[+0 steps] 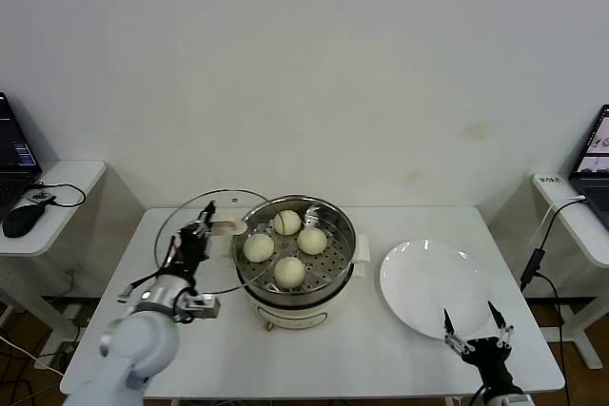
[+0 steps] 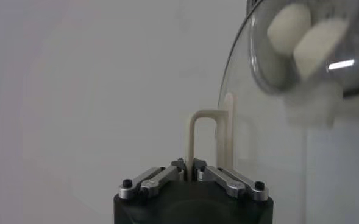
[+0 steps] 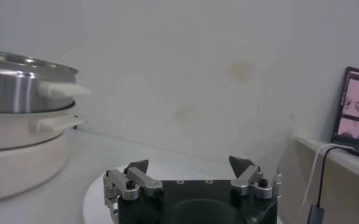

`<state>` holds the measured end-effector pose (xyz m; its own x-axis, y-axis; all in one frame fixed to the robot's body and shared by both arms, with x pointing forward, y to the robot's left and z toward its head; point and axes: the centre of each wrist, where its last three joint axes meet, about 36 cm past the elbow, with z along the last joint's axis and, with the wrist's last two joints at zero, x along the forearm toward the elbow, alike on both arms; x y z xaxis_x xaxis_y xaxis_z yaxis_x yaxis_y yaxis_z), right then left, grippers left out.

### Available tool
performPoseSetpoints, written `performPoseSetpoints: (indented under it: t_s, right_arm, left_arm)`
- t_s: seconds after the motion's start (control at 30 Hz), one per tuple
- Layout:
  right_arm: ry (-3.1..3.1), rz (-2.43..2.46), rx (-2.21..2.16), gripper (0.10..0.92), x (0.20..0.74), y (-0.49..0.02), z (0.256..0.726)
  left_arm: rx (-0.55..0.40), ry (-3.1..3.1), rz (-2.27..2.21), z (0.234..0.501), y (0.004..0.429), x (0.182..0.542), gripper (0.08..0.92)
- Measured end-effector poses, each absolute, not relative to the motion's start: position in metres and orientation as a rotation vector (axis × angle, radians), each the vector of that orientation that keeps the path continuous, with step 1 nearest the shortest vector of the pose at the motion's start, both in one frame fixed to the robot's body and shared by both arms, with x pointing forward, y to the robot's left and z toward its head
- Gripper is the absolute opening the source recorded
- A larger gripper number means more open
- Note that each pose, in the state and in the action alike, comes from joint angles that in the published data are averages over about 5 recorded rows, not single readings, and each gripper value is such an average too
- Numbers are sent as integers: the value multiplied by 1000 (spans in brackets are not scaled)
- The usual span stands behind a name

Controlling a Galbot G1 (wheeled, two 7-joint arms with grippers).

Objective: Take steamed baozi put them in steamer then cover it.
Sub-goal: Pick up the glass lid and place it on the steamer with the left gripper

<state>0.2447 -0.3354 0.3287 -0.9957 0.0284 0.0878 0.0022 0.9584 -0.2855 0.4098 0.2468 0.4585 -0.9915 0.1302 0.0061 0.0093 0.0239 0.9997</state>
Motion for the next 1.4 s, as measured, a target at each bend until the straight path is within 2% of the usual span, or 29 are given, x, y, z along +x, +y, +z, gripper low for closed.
performPoseSetpoints:
  t_s: [0.63,1.4]
  right_arm:
    - [-2985,495,12,823,250,-315,310]
    - [-2964,513,41,823,246,-308,304]
  left_arm:
    - [201,2190,2093,458,148,435,147]
    - [277,2194,2084,441,113,434,147]
